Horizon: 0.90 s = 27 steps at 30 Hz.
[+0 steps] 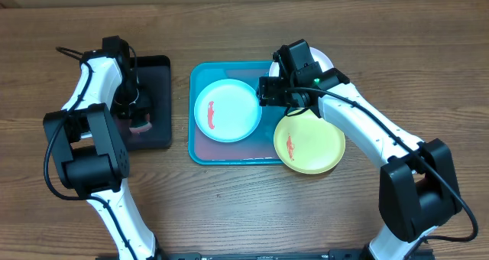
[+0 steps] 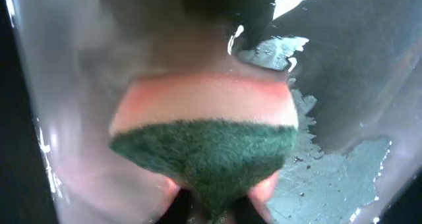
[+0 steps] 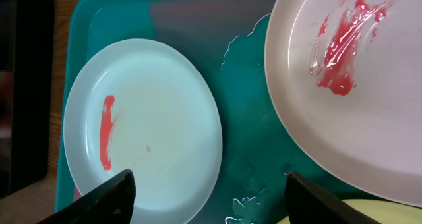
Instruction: Clean dirty plates on tray and stack at the side
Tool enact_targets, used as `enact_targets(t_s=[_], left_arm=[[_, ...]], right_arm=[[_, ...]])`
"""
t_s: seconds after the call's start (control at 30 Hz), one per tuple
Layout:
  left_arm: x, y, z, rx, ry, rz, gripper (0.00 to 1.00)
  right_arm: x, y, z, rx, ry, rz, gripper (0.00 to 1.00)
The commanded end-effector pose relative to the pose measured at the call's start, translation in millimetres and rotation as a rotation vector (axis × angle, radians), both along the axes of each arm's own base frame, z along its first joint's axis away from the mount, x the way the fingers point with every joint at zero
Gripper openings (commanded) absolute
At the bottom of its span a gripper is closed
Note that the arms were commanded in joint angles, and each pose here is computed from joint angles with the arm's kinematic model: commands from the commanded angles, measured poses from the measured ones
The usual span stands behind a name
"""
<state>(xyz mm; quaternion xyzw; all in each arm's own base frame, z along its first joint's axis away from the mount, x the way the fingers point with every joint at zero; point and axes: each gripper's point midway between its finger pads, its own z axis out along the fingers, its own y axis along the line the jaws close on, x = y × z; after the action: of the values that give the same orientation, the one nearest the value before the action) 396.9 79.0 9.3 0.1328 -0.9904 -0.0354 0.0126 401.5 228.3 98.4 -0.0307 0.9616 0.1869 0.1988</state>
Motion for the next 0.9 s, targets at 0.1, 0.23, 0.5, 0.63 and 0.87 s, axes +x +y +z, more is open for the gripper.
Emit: enact_targets(t_s=[0.1, 0.23, 0.5, 0.63, 0.87], left_arm=[[3.1, -3.9, -3.1, -0.037, 0.012, -0.003, 0.04], [12.1, 3.4, 22.8, -0.001, 0.0, 0.023, 0.04], [33.9, 14.7, 97.4, 0.056, -0.077, 0.041, 0.04], [30.3, 23.2, 112.5, 0.108, -0.067, 0.031, 0.04], [32.8, -7.9, 110.7, 0.016, -0.064, -0.078, 0.04]], right_arm=[[8.7, 2.4, 13.9, 0.009, -0.039, 0.001, 0.74], [8.7, 2.2, 13.9, 0.009, -0.039, 0.0, 0.71], [5.4, 0.7, -2.0, -0.009, 0.005, -0.003, 0.64], [3.7, 1.8, -12.1, -0.011, 0.031, 0.002, 0.64], [5.2, 3.2, -33.1, -0.02, 0.066, -0.006, 0.61]])
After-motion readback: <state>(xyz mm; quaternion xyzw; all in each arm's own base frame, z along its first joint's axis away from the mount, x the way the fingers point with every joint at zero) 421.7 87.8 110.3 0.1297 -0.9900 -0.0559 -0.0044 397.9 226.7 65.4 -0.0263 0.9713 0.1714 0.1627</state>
